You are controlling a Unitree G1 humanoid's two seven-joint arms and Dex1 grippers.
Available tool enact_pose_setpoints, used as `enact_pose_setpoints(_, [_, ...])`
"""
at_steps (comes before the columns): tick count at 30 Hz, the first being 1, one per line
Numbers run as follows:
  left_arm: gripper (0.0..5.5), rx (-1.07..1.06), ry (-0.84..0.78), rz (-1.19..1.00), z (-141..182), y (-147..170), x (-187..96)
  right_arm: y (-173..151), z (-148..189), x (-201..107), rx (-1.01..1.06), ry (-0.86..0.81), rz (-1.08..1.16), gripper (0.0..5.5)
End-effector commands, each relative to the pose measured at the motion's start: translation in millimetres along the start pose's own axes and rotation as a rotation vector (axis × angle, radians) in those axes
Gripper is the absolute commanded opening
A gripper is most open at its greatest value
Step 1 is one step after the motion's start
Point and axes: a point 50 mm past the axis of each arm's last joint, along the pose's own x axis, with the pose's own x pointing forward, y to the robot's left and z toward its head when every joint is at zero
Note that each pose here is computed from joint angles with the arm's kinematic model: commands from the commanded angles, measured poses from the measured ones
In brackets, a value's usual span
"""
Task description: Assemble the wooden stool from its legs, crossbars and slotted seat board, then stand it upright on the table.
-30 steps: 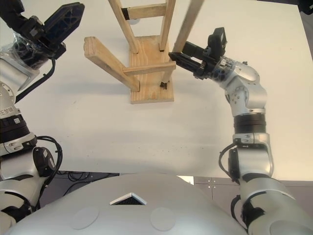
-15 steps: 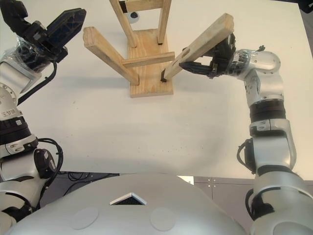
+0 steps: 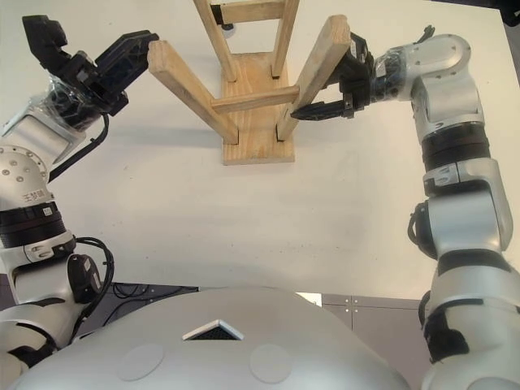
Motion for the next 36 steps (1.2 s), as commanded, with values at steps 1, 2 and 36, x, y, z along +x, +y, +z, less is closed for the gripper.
enact_pose_setpoints(1, [4.16,0.024,0.011,0.005,-2.1,-2.9,1.9,12.6,-33.5,1.3,0.145,0.19,0.072,2.01])
enact_pose_setpoints(2, [4.16,0.032,0.016,0.0,-1.9,-4.8,3.1,11.7,-31.9,2.9,0.136,0.202,0.077,2.01])
enact_pose_setpoints(36, [1.79,0.862,1.167,-0.299,-33.6,-51.4,136.5,33.1,-68.6,33.6,0.23,0.336,0.038,2.01])
